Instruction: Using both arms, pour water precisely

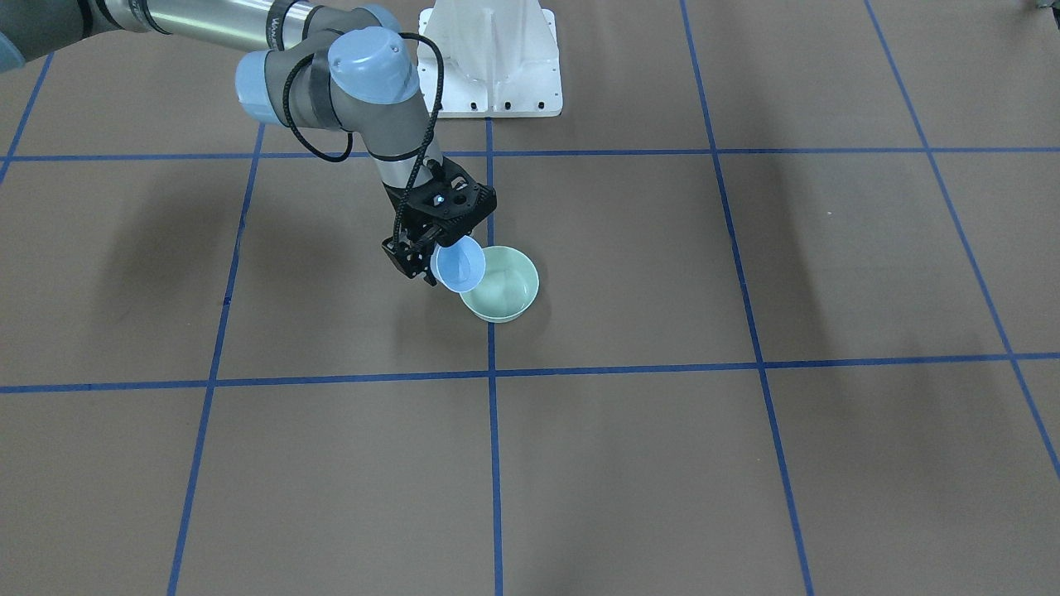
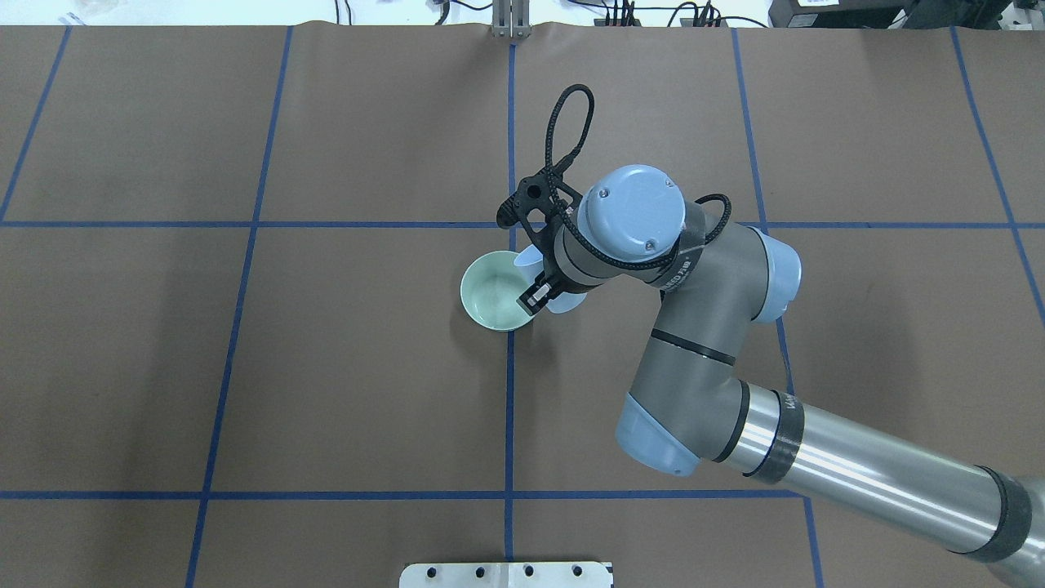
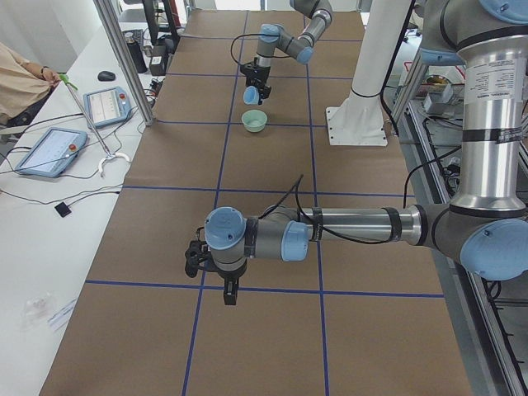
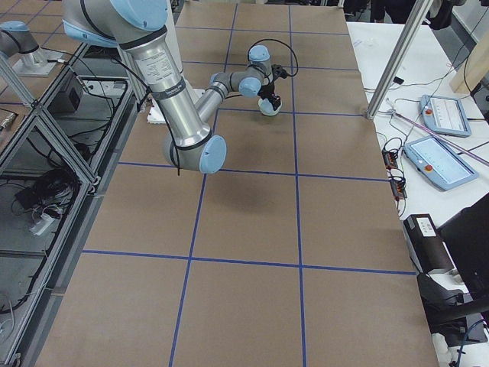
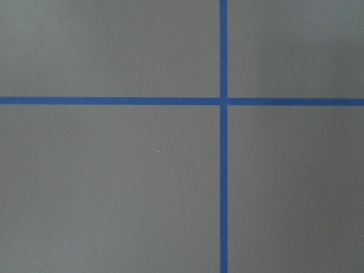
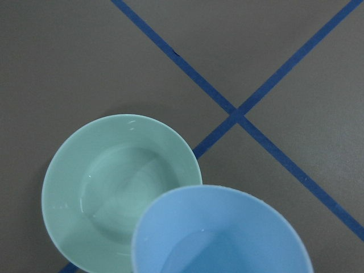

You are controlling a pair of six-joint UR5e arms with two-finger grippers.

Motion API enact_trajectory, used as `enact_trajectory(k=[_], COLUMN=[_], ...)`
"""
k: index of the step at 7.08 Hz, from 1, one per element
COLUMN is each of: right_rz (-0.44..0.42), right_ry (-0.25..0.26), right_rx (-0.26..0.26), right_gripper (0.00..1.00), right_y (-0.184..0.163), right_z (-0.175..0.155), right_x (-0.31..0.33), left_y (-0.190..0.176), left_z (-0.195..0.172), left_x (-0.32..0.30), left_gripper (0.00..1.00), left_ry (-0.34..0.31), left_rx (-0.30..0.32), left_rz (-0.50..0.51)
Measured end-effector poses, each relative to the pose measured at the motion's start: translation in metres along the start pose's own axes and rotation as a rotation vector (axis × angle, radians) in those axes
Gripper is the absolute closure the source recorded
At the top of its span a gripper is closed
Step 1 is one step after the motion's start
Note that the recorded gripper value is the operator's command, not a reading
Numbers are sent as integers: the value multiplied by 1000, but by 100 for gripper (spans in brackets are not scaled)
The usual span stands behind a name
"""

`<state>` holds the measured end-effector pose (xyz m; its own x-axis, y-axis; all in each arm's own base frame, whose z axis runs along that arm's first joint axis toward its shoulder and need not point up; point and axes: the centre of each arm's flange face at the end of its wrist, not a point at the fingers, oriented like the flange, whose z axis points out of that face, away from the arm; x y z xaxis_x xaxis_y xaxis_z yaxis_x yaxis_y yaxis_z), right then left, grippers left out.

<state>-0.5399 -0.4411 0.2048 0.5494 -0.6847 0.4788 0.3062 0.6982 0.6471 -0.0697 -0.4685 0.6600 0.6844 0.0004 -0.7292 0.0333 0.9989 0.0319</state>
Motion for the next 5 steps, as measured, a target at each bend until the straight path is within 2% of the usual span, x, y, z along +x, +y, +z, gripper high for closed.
enact_trajectory(k=[5], right_rz=[25], right_ry=[69], right_rx=[-163], right_gripper=[100], right_y=[-29], right_z=[-16], right_x=[-36], left_y=[1], left_z=[1], left_x=[-2], left_gripper=[0], left_ry=[0], left_rx=[-3], left_rz=[-5])
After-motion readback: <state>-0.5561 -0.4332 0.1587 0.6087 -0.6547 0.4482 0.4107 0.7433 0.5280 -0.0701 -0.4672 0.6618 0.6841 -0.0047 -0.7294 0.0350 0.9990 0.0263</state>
